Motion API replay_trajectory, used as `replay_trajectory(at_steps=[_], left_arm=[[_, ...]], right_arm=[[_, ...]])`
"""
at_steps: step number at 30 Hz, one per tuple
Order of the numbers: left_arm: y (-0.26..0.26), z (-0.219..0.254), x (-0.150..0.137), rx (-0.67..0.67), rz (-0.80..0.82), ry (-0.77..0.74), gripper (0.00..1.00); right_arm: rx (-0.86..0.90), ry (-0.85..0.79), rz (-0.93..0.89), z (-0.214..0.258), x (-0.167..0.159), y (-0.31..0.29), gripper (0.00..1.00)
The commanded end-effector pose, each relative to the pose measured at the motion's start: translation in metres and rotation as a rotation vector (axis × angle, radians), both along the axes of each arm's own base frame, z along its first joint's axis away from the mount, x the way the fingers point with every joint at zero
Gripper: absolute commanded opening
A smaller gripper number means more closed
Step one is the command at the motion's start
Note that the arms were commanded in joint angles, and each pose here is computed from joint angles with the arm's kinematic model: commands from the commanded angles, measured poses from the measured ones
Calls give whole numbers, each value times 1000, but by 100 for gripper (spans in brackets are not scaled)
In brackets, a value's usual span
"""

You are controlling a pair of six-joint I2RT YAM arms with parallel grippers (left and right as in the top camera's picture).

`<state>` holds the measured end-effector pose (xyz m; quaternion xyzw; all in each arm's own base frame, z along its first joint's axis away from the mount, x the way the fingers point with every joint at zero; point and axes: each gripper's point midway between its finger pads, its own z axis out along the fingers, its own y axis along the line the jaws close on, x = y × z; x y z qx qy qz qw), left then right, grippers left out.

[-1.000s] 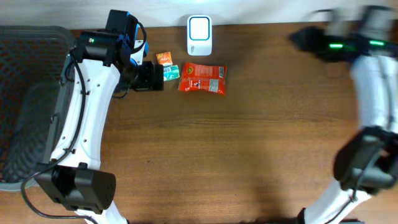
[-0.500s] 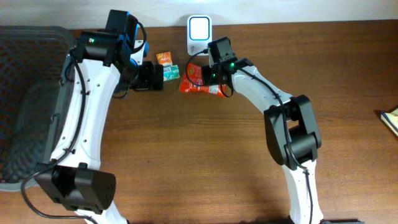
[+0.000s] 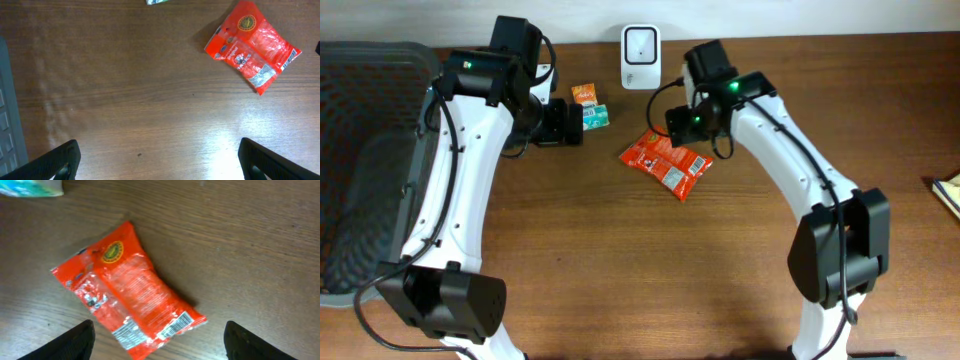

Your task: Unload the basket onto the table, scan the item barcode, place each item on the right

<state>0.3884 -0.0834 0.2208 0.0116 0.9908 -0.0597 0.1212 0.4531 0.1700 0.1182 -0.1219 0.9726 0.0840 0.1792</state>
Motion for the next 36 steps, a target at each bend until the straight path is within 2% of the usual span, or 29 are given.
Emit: replay_trajectory(at_steps=[1,6,9,11,12,14,15,17,19,23,26,28,30,32,36], left_arm=[[0,1,0,1,4,-4,99],[0,1,0,1,4,-4,99],[0,1,0,1,4,-4,99],[0,1,0,1,4,-4,99],[0,1,0,1,4,-4,99],[0,1,0,1,4,-4,99],[0,1,0,1,4,-4,99],[0,1,0,1,4,-4,99],[0,1,0,1,4,-4,99],[0,1,0,1,4,-4,99],[0,1,0,1,4,-4,99],[0,1,0,1,4,-4,99],[0,1,0,1,4,-4,99],[0,1,0,1,4,-4,99],[0,1,0,1,4,-4,99]], right_arm=[[129,89,247,-35,-13,27,82],[96,123,304,-97,-2,29,81],[71,148,298,-106,-5,24,72],[70,153,297,-106,-6,24,36],[50,162,291,-107,-8,20,24],[46,163,290,-98,-10,18,19],[33,140,279,-85,-7,16,12],[-96,83,182,-60,6,-8,4],[-381,-35,-1,-17,22,-61,4],[-555,-59,-49,6,14,-87,4],[-741,-152,-274,28,12,-111,4],[-790,-188,-351,23,11,-114,4],[-873,-183,-434,-5,3,-127,4],[-888,-152,-430,-28,-8,-122,4],[-799,-200,-337,-44,-28,-43,4]])
